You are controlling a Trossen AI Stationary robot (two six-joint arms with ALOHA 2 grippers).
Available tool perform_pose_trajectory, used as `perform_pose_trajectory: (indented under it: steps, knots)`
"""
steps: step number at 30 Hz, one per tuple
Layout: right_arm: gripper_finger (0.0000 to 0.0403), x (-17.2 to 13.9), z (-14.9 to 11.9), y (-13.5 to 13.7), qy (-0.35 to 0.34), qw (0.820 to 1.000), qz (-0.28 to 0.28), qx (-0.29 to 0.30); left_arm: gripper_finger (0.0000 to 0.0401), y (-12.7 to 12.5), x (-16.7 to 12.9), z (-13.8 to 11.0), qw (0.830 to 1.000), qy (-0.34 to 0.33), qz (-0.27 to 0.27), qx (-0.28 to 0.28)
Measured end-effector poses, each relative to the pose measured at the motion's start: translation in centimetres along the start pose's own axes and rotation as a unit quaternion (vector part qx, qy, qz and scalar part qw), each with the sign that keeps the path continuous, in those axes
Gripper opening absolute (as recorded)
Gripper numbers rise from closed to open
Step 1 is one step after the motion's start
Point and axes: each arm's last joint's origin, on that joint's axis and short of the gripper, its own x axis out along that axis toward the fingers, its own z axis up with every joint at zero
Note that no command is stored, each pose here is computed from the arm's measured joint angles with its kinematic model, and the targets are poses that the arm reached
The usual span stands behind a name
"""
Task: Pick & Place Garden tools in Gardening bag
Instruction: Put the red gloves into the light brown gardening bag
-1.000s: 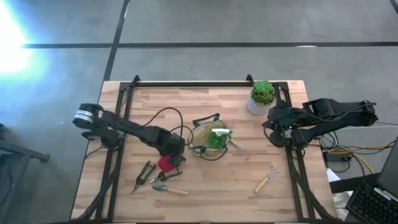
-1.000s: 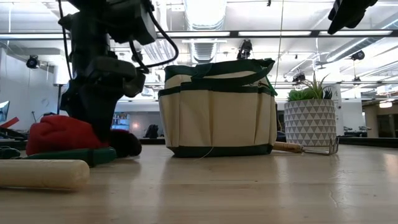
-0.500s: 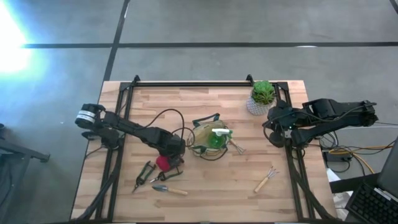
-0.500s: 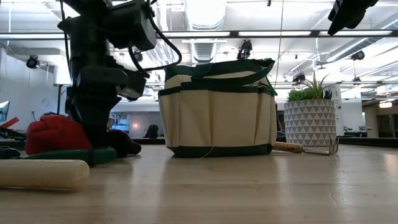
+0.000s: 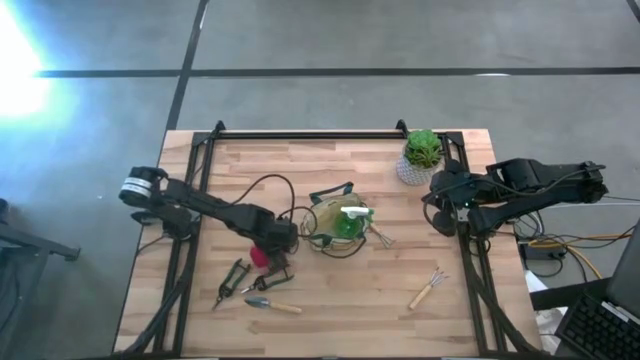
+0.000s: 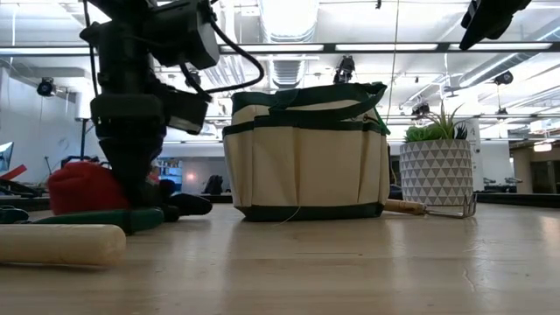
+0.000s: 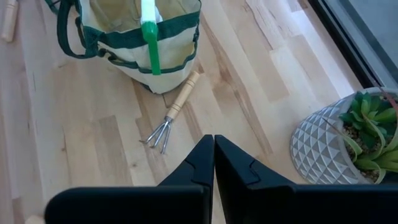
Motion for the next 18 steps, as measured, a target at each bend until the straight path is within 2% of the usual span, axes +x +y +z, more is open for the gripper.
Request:
perform_pose_trajectory:
  steps: [5, 9, 14, 18]
  knots:
    - [0.0008, 0.0, 0.0, 0.0, 0.000, 1.000, 0.000, -0.001, 0.0049, 0.5, -1.4, -0.5, 1.000, -0.003, 0.015, 0.013]
    - [0.0008, 0.0, 0.0, 0.0, 0.000, 1.000, 0.000, -0.005, 0.0049, 0.9, -3.6, -0.9, 0.999, -0.043, 0.027, 0.011]
    - [0.0008, 0.0, 0.0, 0.0, 0.000, 1.000, 0.000, -0.006, 0.0049, 1.6, -7.1, -1.3, 0.991, -0.131, 0.030, 0.004]
    - [0.0008, 0.0, 0.0, 0.0, 0.000, 1.000, 0.000, -0.007, 0.0049, 2.2, -10.2, -1.4, 0.971, -0.237, 0.037, 0.000]
